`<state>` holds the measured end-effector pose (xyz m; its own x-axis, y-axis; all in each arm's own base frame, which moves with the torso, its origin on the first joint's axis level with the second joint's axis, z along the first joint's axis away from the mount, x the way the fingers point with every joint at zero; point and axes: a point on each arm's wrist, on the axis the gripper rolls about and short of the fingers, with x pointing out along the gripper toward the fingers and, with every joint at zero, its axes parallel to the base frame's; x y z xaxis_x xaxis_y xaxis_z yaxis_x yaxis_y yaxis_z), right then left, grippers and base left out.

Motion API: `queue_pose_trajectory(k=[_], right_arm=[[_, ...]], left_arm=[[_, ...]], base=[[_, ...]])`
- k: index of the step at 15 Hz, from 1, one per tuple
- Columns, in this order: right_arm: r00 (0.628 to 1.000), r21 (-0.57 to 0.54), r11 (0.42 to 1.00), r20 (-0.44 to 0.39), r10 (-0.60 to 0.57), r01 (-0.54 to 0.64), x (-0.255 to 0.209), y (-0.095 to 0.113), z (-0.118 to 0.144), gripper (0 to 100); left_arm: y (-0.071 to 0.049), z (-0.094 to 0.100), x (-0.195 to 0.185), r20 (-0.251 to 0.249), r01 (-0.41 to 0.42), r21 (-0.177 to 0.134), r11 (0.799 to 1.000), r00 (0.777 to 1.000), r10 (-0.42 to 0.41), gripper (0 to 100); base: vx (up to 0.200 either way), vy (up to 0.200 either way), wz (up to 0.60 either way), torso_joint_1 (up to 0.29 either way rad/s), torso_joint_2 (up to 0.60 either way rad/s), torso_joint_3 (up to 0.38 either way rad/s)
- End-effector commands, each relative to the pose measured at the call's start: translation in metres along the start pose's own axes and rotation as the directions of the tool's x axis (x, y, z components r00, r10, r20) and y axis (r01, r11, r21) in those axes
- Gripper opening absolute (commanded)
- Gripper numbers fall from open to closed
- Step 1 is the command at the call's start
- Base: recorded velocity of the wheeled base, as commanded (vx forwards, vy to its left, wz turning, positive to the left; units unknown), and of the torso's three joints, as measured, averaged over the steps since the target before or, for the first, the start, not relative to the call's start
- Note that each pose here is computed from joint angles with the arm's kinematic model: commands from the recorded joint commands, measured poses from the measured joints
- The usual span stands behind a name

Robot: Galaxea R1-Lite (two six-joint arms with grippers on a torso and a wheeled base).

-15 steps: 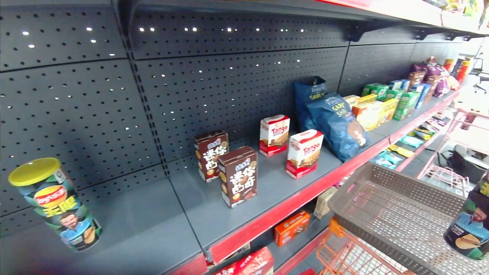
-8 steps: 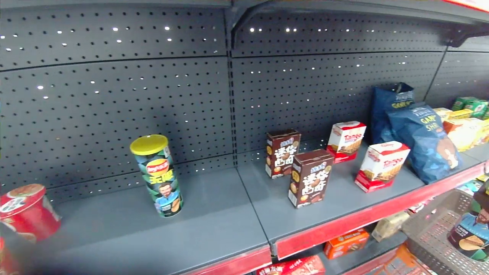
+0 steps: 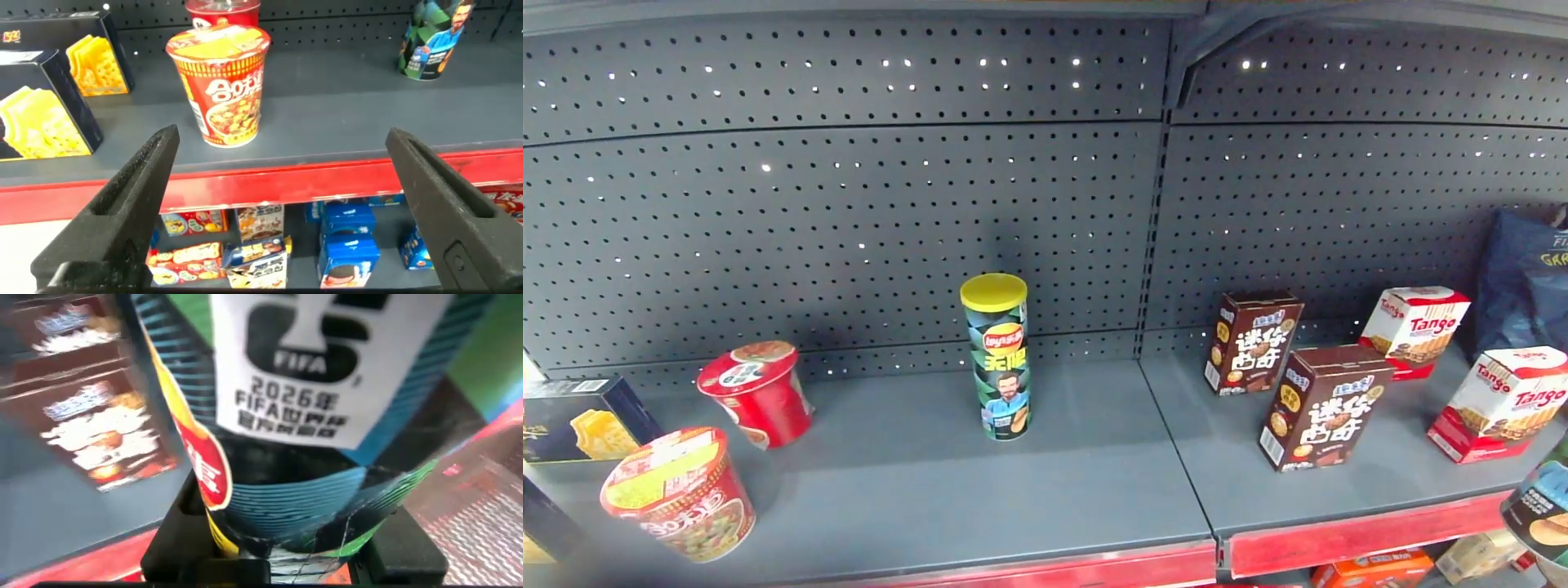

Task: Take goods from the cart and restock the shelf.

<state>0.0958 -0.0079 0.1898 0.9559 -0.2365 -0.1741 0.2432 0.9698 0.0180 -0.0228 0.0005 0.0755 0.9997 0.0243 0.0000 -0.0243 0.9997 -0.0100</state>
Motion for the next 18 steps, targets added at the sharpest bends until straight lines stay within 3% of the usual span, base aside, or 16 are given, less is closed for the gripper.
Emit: queue_pose_trajectory(k=[1, 3, 6, 10, 14, 18], right_arm=[[0.991, -0.007, 0.996, 0.101, 0.093, -0.093, -0.042, -0.008, -0.008, 0], [0.960, -0.082, 0.964, 0.103, 0.261, -0.253, -0.067, -0.009, -0.023, 0], [0.918, -0.100, 0.923, 0.114, 0.381, -0.371, -0.085, -0.011, -0.029, 0], [0.902, -0.107, 0.910, 0.129, 0.412, -0.400, -0.091, -0.013, -0.042, 0], [0.854, -0.123, 0.862, 0.126, 0.505, -0.491, -0.094, -0.014, -0.053, 0], [0.863, -0.116, 0.866, 0.094, 0.497, -0.486, -0.095, -0.015, -0.054, 0]], left_arm=[[0.000, 0.000, 0.000, 0.000, 0.000, -0.001, 1.000, 1.000, 0.000, 100], [0.000, 0.000, 0.000, 0.000, 0.000, -0.001, 1.000, 1.000, 0.000, 100], [0.000, 0.000, 0.000, 0.000, 0.000, -0.001, 1.000, 1.000, 0.000, 100], [0.000, 0.000, 0.000, 0.000, 0.000, -0.001, 1.000, 1.000, 0.000, 100], [0.000, 0.000, 0.000, 0.000, 0.007, 0.007, 1.000, 1.000, -0.007, 100], [0.000, 0.000, 0.000, 0.000, 0.012, 0.008, 1.000, 1.000, -0.012, 100]], base=[[0.000, 0.000, 0.00, 0.000, 0.00, 0.000], [0.000, 0.000, 0.00, 0.000, 0.00, 0.000], [0.000, 0.000, 0.00, 0.000, 0.00, 0.000], [0.000, 0.000, 0.00, 0.000, 0.00, 0.000], [0.000, 0.000, 0.00, 0.000, 0.00, 0.000], [0.000, 0.000, 0.00, 0.000, 0.00, 0.000]])
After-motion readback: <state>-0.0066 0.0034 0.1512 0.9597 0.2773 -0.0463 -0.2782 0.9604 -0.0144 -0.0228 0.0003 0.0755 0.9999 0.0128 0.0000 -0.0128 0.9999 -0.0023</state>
